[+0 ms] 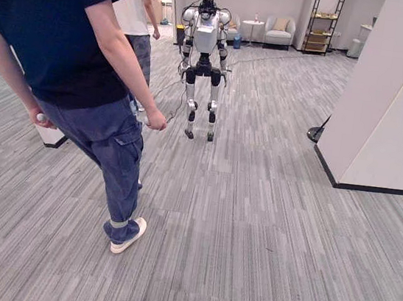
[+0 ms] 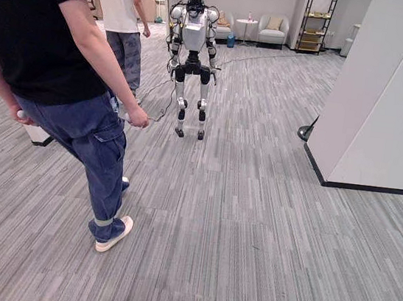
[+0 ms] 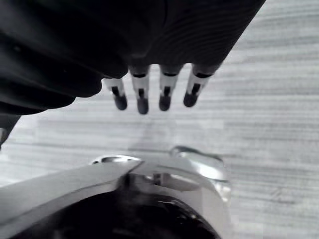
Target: Organize washtable
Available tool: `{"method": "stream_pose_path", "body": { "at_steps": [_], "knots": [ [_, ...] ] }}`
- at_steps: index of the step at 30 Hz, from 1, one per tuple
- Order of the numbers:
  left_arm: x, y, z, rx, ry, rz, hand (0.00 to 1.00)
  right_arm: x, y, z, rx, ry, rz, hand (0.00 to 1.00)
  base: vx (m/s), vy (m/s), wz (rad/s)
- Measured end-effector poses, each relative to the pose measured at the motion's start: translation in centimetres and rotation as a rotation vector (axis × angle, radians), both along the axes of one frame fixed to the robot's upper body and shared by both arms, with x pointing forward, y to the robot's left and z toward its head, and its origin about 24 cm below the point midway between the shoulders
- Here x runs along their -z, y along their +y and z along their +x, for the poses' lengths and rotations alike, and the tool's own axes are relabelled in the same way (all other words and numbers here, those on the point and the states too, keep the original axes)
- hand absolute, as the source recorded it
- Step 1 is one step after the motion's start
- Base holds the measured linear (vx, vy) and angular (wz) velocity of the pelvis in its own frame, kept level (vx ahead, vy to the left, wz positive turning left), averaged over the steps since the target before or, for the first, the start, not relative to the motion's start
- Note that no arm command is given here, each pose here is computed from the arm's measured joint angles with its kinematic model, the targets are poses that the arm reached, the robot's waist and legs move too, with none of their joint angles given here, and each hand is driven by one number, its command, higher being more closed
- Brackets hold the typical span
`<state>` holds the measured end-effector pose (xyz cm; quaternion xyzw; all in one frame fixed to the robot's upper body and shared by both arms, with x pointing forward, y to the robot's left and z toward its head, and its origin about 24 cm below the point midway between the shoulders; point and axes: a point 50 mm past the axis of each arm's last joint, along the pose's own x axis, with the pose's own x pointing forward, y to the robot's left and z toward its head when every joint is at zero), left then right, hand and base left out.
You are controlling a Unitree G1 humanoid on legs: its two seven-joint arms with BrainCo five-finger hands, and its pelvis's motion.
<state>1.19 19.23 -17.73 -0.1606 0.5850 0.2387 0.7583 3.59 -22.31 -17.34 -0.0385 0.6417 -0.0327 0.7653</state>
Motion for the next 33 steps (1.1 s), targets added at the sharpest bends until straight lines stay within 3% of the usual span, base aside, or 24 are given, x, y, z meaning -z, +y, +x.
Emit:
{"method": "stream_pose_path", "body": {
  "at_steps": [6,13,16,17,22,26,27,33],
  "knots": [
    [0.0,0.5,-1.1,0.045,0.045,0.011,0.0,0.1,0.6,0.5,-0.102,-0.005,-0.005,0.0,0.36,0.208,-0.46],
    [0.2,-0.4,-1.9,0.204,0.116,0.001,0.0,-0.2,-0.5,-0.5,0.059,-0.054,-0.021,0.0,0.28,0.137,-0.15],
    [0.1,0.1,-1.1,0.211,0.098,0.014,0.0,-0.2,-0.4,-0.8,0.071,-0.064,-0.02,0.0,0.31,-0.078,0.67],
    [-0.1,1.7,0.1,0.221,0.069,0.058,0.0,0.2,1.4,-2.0,0.076,-0.026,0.023,0.0,0.39,-0.164,0.9],
    [0.2,-0.7,0.2,0.198,0.058,0.014,0.0,-0.1,-0.8,-1.9,0.026,-0.005,-0.033,0.0,0.23,-0.086,0.38],
    [0.1,0.0,0.1,0.201,0.062,0.027,0.0,0.0,-0.2,-2.0,0.021,0.001,-0.02,0.0,0.07,-0.038,0.08],
    [0.0,1.2,0.0,0.219,0.08,0.056,0.0,0.3,0.9,-2.9,0.019,0.038,0.005,0.0,0.0,0.0,0.0],
    [0.0,1.2,-0.2,0.218,0.085,0.056,0.0,0.3,0.9,-2.9,0.021,0.038,0.005,0.0,0.0,0.0,0.0]
  ]
}}
